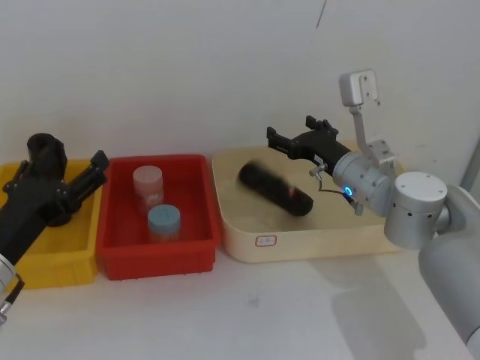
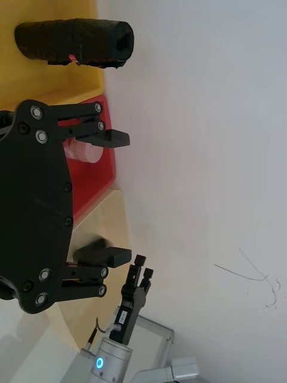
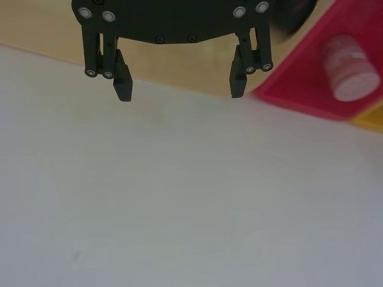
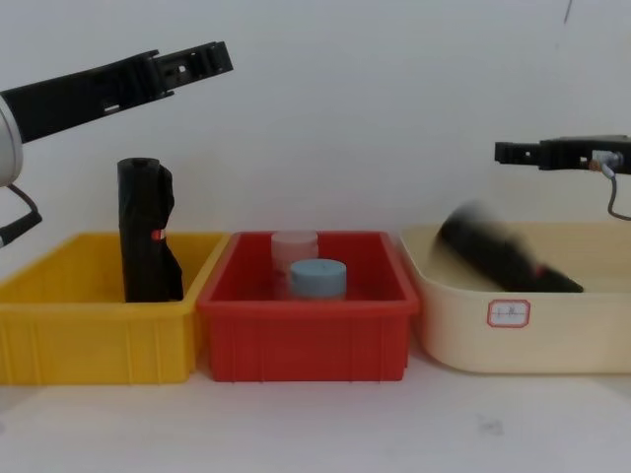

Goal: Pick up the garbage bag with the one hand and transfer it to the other hand.

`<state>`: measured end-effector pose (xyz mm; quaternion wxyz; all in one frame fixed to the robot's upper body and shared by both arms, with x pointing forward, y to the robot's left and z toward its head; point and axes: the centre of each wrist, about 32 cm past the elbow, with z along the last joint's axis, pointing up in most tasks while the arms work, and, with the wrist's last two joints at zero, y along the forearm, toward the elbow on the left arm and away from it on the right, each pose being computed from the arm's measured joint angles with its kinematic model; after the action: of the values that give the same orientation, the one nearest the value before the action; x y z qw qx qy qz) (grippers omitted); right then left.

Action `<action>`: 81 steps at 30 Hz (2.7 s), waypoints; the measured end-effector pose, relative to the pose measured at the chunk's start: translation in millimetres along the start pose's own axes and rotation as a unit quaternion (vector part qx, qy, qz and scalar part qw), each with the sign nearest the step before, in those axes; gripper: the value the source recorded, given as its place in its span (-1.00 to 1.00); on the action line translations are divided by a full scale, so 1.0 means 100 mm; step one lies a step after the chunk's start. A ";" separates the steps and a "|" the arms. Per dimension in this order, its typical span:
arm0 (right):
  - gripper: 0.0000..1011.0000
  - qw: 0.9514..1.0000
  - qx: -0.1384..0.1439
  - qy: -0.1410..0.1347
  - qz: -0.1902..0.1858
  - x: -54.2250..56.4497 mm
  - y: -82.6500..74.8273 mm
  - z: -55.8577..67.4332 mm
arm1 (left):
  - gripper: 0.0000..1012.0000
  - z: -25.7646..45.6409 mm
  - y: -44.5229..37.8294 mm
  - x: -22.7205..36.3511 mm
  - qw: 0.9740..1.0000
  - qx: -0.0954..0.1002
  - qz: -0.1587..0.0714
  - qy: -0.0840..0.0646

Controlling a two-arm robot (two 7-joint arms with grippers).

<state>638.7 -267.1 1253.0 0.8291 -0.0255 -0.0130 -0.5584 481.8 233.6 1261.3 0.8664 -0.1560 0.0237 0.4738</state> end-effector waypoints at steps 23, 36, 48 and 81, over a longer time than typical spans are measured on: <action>0.98 0.991 0.005 0.020 0.132 -0.26 -0.27 0.39 | 0.98 -0.003 0.002 0.000 1.000 0.000 0.000 0.000; 0.98 0.982 -0.030 -0.043 0.183 -0.54 -0.24 0.23 | 0.98 -0.003 0.002 0.000 1.000 0.000 0.000 0.000; 0.98 0.971 -0.062 -0.096 0.209 -0.82 -0.12 -0.01 | 0.98 -0.003 0.002 0.000 1.000 0.000 0.000 0.000; 0.98 0.963 -0.113 -0.097 0.224 -1.21 0.13 -0.01 | 0.98 -0.003 0.002 0.000 1.000 0.000 0.000 0.000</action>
<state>605.3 -150.8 1245.6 0.9194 -0.1756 -0.0239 -0.3511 481.7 233.6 1261.0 0.8663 -0.1557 0.0242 0.4740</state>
